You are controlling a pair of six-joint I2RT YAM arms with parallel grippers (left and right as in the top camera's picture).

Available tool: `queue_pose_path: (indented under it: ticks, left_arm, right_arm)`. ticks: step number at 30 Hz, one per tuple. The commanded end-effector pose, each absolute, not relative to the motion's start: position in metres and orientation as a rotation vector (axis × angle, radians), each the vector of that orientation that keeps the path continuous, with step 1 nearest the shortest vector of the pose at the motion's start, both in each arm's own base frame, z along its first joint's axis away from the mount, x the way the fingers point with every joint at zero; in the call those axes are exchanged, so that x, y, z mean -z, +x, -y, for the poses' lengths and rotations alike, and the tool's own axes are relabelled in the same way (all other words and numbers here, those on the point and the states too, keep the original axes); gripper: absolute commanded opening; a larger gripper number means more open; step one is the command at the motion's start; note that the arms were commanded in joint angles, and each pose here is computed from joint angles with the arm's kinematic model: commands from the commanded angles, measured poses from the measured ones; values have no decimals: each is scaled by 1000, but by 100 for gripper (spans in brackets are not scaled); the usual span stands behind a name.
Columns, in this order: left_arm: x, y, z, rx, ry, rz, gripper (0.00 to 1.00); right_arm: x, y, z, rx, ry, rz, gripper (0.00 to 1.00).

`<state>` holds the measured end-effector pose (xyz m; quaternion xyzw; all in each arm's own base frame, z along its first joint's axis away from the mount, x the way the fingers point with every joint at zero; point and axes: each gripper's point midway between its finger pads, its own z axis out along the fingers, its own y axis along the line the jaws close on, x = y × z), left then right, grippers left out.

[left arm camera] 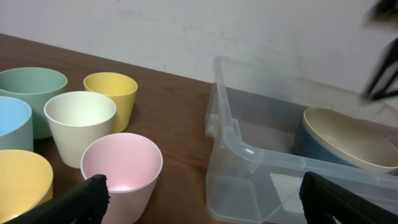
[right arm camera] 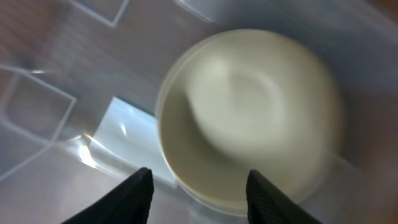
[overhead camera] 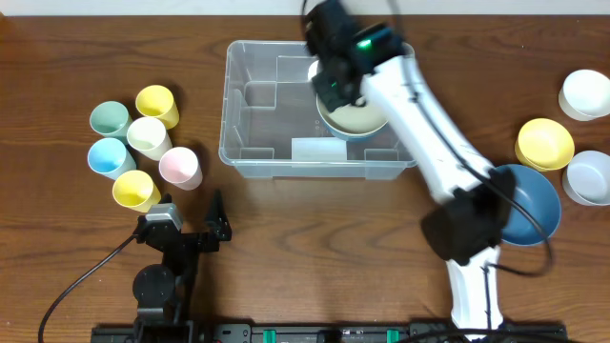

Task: Pack container
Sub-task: 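Carry the cream bowl into the bin onto the blue bowl, release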

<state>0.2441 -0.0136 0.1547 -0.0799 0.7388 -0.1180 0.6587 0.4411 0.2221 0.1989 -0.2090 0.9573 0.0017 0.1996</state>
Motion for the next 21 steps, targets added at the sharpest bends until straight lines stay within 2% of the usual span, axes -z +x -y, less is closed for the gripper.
queue_pose_path:
  ticks: [1, 5, 9, 14, 21]
  left_arm:
    - [-139, 244, 16, 274, -177, -1715, 98]
    - [-139, 244, 16, 274, -177, -1715, 98]
    - [-139, 244, 16, 274, -177, -1715, 98]
    - [-139, 244, 16, 274, -177, -1715, 98]
    - [-139, 244, 16, 274, -177, -1715, 98]
  right_arm:
    - [-299, 437, -150, 1, -231, -2539, 52]
    - [-310, 412, -76, 26, 119, -2617, 54]
    - [-293, 384, -15, 95, 475, -2732, 54]
    - [-251, 369, 36, 166, 774, -2816, 54]
    - [-165, 357, 66, 226, 1062, -2878, 53]
